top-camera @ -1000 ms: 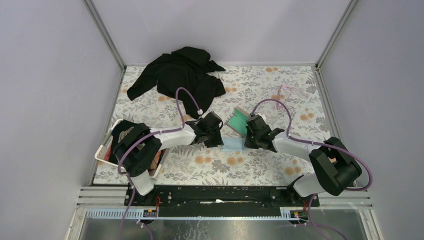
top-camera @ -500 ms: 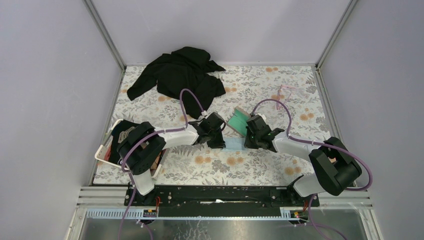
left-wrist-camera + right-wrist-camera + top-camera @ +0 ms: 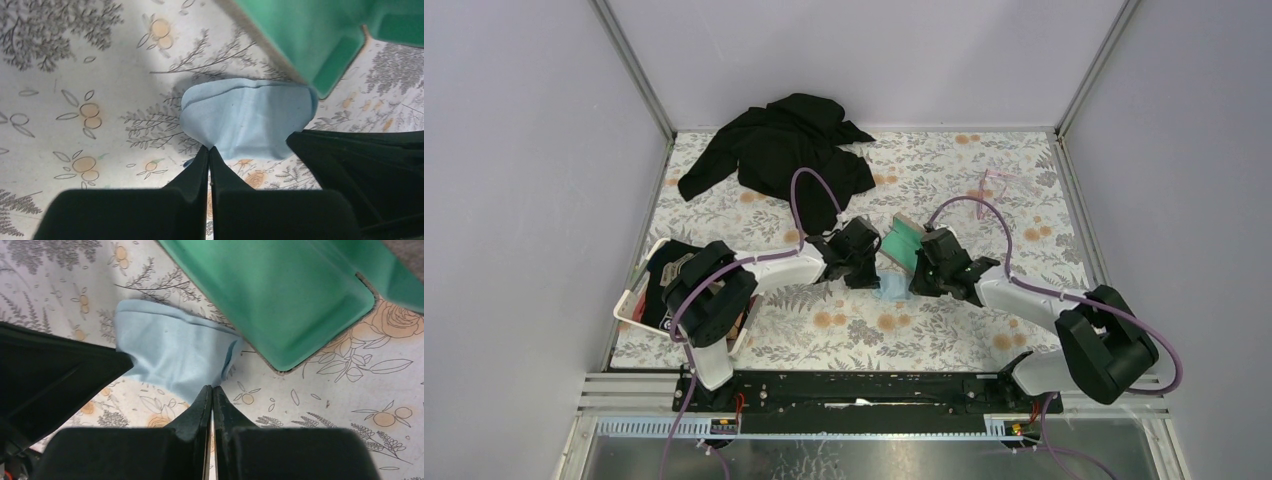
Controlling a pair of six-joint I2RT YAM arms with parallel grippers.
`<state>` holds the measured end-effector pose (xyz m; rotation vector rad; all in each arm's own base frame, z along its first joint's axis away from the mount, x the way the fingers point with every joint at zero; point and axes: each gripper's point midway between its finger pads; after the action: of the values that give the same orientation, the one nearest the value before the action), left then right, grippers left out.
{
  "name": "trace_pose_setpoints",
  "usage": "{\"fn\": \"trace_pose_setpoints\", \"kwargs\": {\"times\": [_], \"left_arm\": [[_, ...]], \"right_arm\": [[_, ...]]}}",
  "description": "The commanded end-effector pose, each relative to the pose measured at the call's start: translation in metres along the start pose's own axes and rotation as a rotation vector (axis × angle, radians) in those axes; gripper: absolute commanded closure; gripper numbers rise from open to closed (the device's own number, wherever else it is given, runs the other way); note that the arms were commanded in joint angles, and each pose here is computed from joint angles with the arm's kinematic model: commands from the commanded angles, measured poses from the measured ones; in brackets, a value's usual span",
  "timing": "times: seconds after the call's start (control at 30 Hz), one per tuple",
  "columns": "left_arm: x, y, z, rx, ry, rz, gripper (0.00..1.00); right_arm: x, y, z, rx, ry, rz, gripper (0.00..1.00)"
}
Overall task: Organize the sunglasses
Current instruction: Pick up the glasses cleaning cloth from the center of the board.
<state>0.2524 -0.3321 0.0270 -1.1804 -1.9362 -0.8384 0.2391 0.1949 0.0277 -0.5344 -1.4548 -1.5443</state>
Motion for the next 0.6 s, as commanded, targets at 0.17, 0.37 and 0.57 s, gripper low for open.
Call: {"fn": "trace_pose_setpoints", "kwargs": {"times": [0.17,0.37,0.57], "left_arm": [[0.02,0.021,-0.048,-0.154,-0.091,-0.031,1.0],[0.027,0.047,-0.067,-0.191,-0.142,-0.051,1.0],[0.01,0.075,-0.071,-0.2,-0.168,-0.031,1.0]], "right_arm": [[0.031,0.043,0.021,-0.038,0.067,-0.107,1.0],[0.046,0.066,0.007,-0.07,-0.023,-0.212,1.0],[0.035,0.079,-0.003,-0.076,-0.095,-0.244,1.0]]}}
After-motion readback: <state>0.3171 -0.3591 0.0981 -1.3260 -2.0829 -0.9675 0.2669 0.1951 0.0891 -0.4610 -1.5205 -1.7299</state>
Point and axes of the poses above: each gripper's point midway between its finger pads, its own x axis back along the fingers, its own z axis along the line the jaws close on, y = z × x, and after that the axes turned 15 degrees about x, right-handed
